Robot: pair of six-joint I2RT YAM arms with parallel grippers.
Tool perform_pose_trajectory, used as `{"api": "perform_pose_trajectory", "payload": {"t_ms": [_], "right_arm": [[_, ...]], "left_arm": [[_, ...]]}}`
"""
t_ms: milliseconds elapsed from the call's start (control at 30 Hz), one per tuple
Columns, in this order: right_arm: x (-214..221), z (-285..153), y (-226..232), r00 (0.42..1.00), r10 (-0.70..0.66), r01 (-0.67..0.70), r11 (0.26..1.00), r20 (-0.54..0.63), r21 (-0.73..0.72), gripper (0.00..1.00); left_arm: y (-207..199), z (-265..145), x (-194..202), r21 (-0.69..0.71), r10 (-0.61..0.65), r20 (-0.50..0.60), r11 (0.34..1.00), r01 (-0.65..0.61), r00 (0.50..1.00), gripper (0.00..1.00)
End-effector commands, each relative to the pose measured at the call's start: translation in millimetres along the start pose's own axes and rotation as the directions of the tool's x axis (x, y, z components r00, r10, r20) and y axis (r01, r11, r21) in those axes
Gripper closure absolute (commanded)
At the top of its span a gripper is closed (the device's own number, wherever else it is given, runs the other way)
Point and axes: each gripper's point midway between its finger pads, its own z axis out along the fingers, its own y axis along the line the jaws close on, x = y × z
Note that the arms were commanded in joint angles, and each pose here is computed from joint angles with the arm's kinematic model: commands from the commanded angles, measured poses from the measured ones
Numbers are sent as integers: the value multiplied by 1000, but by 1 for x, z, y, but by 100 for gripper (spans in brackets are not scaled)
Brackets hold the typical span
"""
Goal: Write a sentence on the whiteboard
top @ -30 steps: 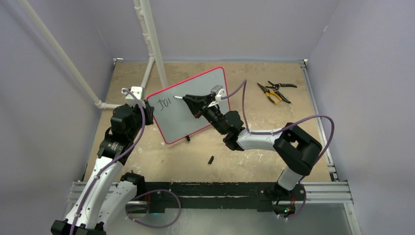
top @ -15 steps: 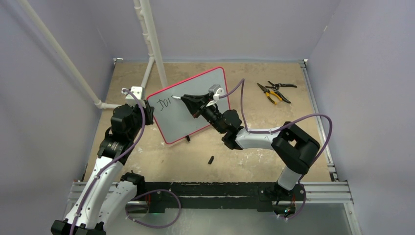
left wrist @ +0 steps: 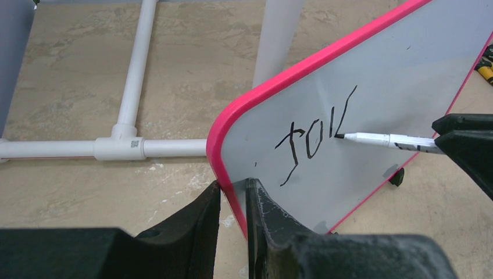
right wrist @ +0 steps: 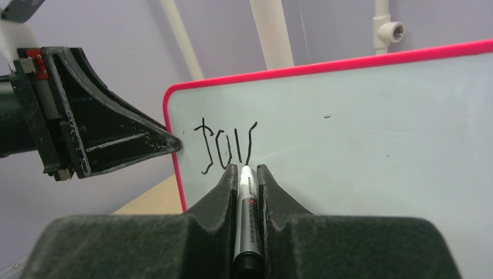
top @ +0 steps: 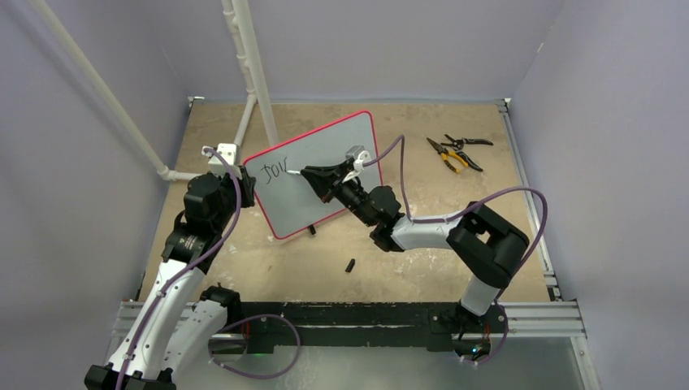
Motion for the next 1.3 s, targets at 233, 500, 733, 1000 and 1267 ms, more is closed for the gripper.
{"api": "perform_pose_trajectory", "payload": {"t_ms": [233, 500, 733, 1000, 1267], "right_arm": [[31, -6, 6, 997, 35, -37, 999, -65, -33, 100], [19, -7, 20, 998, 41, -44, 996, -41, -80, 100], [-27, -16, 31, 999, -25, 27, 994, 27, -105, 100], [-61, -12, -9, 994, -60, 59, 998, 88, 12, 100], [-75, -3, -21, 990, -75, 74, 997, 118, 7, 100]], "left_arm": [[-4, 0, -15, 19, 0, 50, 1000, -1, 999, 79], [-3, 0, -15, 16, 1, 50, 1000, -2, 999, 79], [-4, 0, -15, 19, 1, 48, 1000, -2, 999, 79], [-4, 0, -15, 17, 2, 47, 1000, -2, 999, 79], [-3, 1, -14, 16, 2, 44, 1000, -2, 999, 79]]}}
